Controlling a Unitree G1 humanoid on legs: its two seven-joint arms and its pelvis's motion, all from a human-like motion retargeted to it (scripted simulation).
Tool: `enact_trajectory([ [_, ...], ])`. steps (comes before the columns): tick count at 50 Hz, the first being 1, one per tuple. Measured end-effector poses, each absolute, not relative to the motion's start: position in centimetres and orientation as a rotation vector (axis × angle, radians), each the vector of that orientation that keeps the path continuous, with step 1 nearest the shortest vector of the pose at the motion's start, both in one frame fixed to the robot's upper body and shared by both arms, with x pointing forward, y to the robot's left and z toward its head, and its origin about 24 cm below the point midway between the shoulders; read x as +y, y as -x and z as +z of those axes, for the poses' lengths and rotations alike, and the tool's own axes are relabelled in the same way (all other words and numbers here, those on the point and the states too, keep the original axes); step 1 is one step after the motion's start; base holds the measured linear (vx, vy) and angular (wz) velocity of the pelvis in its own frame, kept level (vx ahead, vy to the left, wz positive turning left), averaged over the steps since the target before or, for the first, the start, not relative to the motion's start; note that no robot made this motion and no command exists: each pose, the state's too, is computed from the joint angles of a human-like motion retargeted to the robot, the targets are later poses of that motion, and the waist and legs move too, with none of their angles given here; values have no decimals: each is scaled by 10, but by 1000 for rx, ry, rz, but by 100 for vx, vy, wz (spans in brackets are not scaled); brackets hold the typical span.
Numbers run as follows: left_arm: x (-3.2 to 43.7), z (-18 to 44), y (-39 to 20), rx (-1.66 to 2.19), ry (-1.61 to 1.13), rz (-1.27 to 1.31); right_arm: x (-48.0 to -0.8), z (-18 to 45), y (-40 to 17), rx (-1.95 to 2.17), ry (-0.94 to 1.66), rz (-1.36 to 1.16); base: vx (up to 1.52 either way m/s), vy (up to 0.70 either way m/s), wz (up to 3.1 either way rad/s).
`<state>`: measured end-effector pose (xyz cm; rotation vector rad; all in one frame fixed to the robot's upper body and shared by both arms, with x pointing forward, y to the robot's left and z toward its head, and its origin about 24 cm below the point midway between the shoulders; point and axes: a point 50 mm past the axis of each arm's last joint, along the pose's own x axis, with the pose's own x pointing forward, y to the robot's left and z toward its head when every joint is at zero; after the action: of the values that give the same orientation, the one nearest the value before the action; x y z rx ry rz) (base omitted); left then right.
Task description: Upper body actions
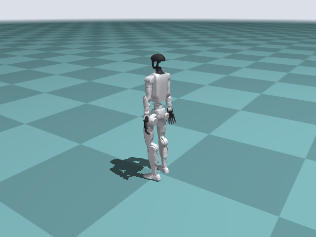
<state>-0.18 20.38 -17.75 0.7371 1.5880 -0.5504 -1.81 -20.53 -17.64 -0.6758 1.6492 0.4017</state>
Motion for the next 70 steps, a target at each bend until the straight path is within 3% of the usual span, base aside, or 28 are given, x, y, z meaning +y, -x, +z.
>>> enact_trajectory([
  [17, 197, -178, -31, 1339, -924, -577, -212, -175, -24, 1572, 693, 342, -8, -16, -13],
  [30, 231, -151, -132, 994, -1141, -335, -210, -156, -136, 1125, 865, 281, -29, -9, 28],
  [36, 230, -119, -199, 747, -1173, -179, -218, -121, -208, 830, 1042, 146, -30, 3, 41],
  [45, 218, -11, -311, 160, -1262, 52, -242, -24, -300, 358, 1177, -110, -21, 8, 38],
  [50, 215, 44, -337, -30, -1354, 135, -241, 26, -326, 214, 1176, -60, -7, 9, 7],
  [57, 190, 81, -348, -70, -1257, -54, -233, 70, -339, 295, 1302, 313, 3, 9, 4],
  [70, 151, 137, -345, -164, -1492, -536, -223, 143, -330, 120, 1392, 570, 13, 18, 11],
])
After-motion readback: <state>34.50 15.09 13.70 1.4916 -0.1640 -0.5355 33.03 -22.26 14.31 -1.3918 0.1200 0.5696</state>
